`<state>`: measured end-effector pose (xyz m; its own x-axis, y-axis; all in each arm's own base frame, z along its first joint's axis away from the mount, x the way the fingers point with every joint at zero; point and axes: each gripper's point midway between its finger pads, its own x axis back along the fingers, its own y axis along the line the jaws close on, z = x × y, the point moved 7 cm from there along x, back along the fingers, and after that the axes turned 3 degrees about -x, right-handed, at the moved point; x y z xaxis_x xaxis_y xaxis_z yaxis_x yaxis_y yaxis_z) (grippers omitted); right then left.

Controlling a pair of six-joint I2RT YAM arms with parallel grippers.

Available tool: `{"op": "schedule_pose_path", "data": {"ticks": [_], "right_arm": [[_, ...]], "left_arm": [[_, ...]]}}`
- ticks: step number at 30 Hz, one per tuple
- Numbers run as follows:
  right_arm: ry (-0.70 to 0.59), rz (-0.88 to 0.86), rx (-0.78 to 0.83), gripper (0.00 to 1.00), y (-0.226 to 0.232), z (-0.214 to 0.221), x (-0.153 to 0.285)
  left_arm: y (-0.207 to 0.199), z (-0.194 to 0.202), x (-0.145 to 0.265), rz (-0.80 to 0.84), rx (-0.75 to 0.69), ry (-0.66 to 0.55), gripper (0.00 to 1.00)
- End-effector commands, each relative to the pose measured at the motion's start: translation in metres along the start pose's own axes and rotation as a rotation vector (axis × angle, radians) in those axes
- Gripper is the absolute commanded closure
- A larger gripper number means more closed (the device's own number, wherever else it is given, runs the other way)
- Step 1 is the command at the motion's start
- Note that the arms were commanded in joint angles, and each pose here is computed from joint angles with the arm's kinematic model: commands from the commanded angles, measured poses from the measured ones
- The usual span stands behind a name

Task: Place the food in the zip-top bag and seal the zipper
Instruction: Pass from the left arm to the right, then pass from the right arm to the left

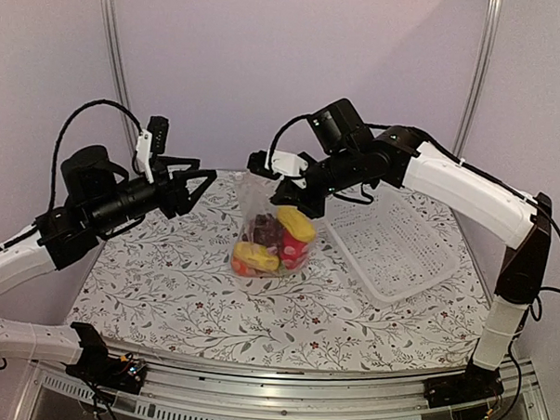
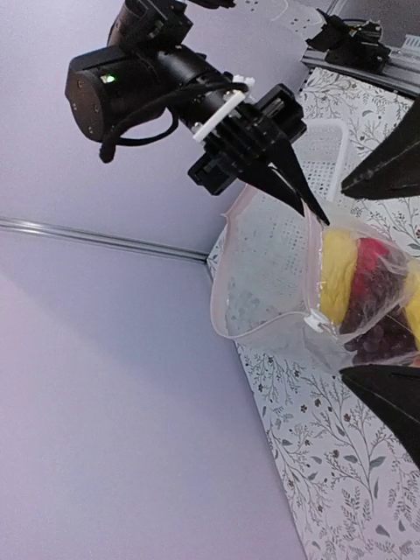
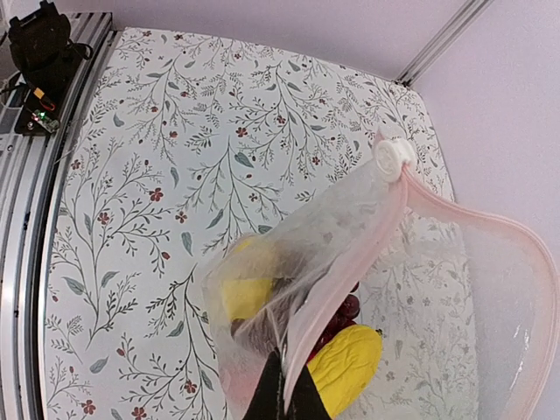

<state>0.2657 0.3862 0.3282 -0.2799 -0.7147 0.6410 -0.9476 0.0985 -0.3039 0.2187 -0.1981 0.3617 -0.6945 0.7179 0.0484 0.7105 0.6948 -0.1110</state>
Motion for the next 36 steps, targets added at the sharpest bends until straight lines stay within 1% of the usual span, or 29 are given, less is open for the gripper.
{"op": "schedule_pose_path", "data": {"ticks": [1, 7, 11, 17, 26, 32, 36], "right_arm": [[-0.127, 0.012, 0.008, 1.0, 0.001, -0.021, 0.031], [-0.135, 0.006, 0.008, 1.0, 0.004, -0.02, 0.038], [-0.12, 0.01, 0.014, 1.0, 0.004, -0.017, 0.035], [-0.071, 0.032, 0.013, 1.0, 0.001, -0.008, 0.024], [-0.037, 0.082, -0.011, 1.0, -0.016, 0.0, 0.014], [0.003, 0.111, -0.016, 1.0, -0.023, 0.008, 0.007], [0.019, 0.123, -0.036, 1.0, -0.029, 0.014, 0.004]], "left_arm": [[0.001, 0.026, 0.002, 0.061, -0.095, -0.129, 0.36], [0.005, 0.058, -0.01, 0.093, -0.103, -0.1, 0.42], [0.015, 0.068, -0.02, 0.07, -0.083, -0.109, 0.43], [0.027, 0.072, -0.036, 0.13, -0.065, -0.125, 0.45], [0.039, 0.074, -0.058, 0.236, -0.068, -0.156, 0.54], [0.038, 0.075, -0.078, 0.358, -0.058, -0.157, 0.57], [0.04, 0.076, -0.09, 0.396, -0.039, -0.151, 0.63]]}}
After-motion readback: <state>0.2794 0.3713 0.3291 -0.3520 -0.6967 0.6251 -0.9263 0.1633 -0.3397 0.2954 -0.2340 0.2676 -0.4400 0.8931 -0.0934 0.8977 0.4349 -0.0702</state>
